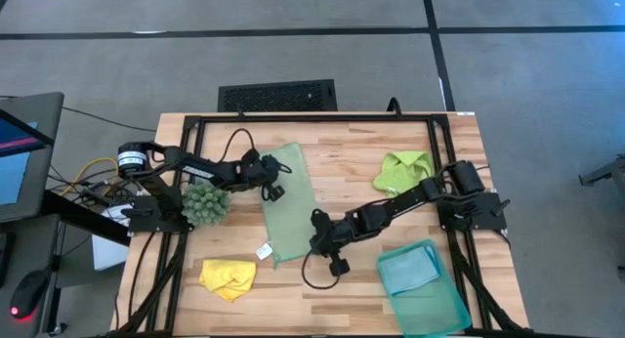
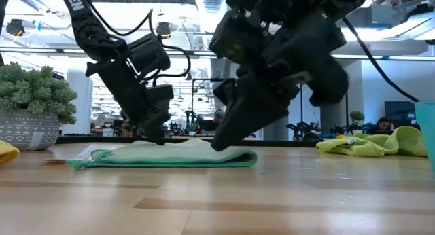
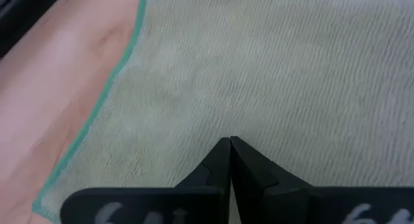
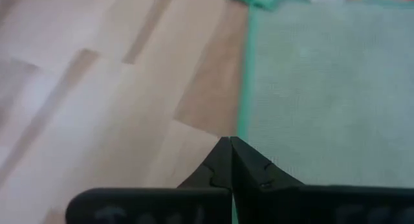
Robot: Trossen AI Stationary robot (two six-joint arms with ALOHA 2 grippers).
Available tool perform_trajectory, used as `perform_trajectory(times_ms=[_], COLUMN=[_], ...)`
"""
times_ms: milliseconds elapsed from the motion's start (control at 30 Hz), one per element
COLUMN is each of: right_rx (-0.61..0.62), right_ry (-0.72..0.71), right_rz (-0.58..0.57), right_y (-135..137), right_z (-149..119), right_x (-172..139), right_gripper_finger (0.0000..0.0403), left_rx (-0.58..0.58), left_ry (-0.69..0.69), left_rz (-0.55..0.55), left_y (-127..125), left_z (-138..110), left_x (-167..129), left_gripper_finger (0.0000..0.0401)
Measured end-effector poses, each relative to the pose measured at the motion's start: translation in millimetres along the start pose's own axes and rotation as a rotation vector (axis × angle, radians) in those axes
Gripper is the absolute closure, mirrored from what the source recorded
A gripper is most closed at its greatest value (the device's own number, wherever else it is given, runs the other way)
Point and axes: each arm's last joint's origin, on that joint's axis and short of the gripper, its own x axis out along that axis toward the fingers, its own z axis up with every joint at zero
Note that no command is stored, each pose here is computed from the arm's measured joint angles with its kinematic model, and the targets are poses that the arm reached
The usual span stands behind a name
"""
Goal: Fold microfiber towels
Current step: Fold the green microfiber cloth
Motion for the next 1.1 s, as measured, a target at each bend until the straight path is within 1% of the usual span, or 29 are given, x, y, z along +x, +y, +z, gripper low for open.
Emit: perform_trajectory(times_ms=[167, 267, 367, 433, 533, 567, 667, 767, 833, 967, 1100], right_rx=[0.021, 0.019, 0.022, 0.031, 0.032, 0.032, 0.022, 0.01, 0.005, -0.031, -0.087], right_ry=[0.046, 0.04, -0.004, 0.022, 0.045, 0.043, 0.043, 0.057, 0.07, 0.086, 0.076], right_rz=[-0.08, -0.102, -0.108, -0.099, -0.043, -0.022, 0.004, 0.021, 0.024, 0.037, 0.073], right_y=[-2.1, -1.6, -1.8, -4.0, -6.4, -6.8, -5.7, -4.5, -2.6, 2.7, 10.4], right_z=[-0.8, -1.3, -7.2, -18.9, -32.3, -33.6, -37.5, -38.2, -38.0, -37.6, -35.8], right_x=[-7.7, -14.8, -21.1, -23.0, -21.5, -20.9, -13.7, -14.3, -16.9, -21.0, -21.2], right_gripper_finger=[0.0384, 0.0383, 0.0385, 0.0386, 0.0384, 0.0382, 0.0377, 0.0377, 0.0379, 0.0382, 0.0381], left_rx=[0.008, 0.012, 0.006, -0.027, -0.056, -0.057, -0.069, -0.064, -0.074, -0.097, -0.08], left_ry=[0.002, -0.005, -0.028, -0.073, -0.148, -0.156, -0.189, -0.147, -0.141, -0.131, -0.128], left_rz=[-0.007, -0.014, -0.025, -0.06, -0.183, -0.196, -0.199, -0.175, -0.161, -0.144, -0.148], left_y=[-2.6, -5.5, -8.9, -12.1, -19.1, -20.5, -25.3, -24.5, -22.6, -20.2, -27.3], left_z=[2.7, 7.5, 13.1, 19.2, 26.5, 26.6, 24.9, 15.9, 17.0, 18.3, 28.2], left_x=[-1.5, -3.0, -4.7, -5.8, -1.5, 0.6, 13.3, 26.9, 32.6, 36.6, 32.6], left_gripper_finger=[0.0401, 0.0401, 0.0401, 0.0401, 0.0401, 0.0401, 0.0401, 0.0401, 0.0401, 0.0401, 0.0401])
